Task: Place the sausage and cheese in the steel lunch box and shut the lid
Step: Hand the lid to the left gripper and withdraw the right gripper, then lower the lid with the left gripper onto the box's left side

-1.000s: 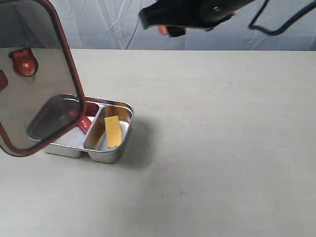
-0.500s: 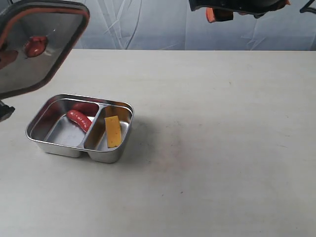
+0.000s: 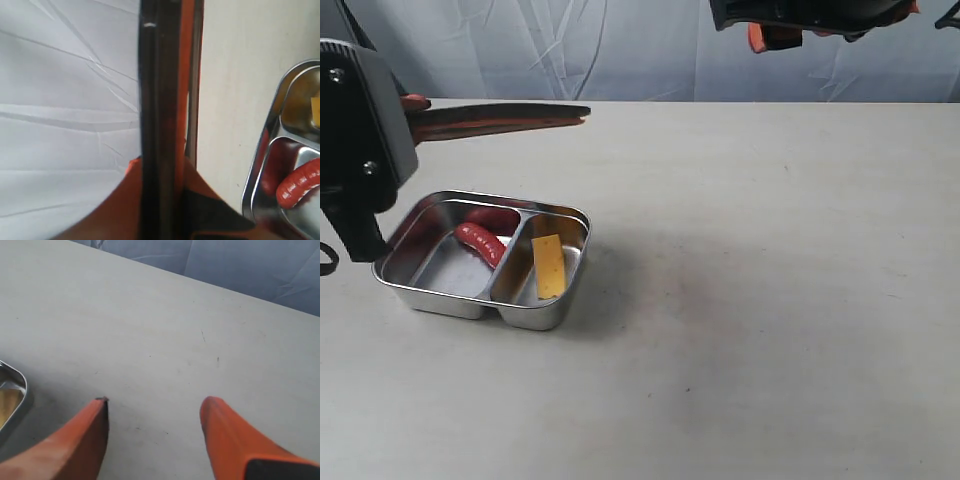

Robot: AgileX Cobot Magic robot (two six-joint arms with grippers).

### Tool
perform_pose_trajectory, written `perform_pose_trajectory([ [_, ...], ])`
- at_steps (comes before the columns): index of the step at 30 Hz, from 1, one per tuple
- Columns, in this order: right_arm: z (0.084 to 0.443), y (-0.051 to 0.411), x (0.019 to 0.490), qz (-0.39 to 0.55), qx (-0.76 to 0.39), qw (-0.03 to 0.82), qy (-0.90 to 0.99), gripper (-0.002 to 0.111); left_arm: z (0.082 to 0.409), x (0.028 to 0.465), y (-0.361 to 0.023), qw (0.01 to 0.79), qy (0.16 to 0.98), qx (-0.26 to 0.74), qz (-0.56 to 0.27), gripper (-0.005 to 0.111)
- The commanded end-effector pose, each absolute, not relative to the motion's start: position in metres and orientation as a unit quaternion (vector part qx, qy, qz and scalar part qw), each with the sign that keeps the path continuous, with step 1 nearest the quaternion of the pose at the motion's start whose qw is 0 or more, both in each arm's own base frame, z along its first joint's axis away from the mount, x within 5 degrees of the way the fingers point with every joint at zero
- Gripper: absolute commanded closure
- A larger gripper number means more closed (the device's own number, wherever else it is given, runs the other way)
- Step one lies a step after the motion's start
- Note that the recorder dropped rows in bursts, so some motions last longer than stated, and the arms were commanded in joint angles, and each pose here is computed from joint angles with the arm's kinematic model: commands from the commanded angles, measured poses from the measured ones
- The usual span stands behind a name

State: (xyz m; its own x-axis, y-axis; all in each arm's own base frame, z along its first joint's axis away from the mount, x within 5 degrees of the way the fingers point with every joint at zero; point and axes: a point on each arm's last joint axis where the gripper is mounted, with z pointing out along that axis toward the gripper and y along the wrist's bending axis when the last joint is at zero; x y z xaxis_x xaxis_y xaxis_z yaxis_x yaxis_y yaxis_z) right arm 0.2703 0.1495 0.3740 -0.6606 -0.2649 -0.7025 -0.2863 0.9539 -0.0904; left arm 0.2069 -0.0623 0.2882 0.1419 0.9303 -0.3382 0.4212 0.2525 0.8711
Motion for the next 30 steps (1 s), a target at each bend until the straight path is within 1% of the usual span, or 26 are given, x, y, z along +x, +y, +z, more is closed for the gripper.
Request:
perform_pose_trajectory([
  [1,0.378,0.144,0.270,-0.001,-0.149,0.386,0.911,0.053,0.277,0.217,-0.068,0.489,0.596,0.585,0.251,0.107],
  [11,0.377,0.142,0.269,-0.014,-0.150,0.380,0.913,0.053,0.250,0.233,-0.073,0.437,0.595,0.629,0.245,0.107],
  [30,0.377,0.142,0.270,-0.018,-0.154,0.380,0.912,0.053,0.215,0.246,-0.076,0.370,0.590,0.679,0.232,0.107],
])
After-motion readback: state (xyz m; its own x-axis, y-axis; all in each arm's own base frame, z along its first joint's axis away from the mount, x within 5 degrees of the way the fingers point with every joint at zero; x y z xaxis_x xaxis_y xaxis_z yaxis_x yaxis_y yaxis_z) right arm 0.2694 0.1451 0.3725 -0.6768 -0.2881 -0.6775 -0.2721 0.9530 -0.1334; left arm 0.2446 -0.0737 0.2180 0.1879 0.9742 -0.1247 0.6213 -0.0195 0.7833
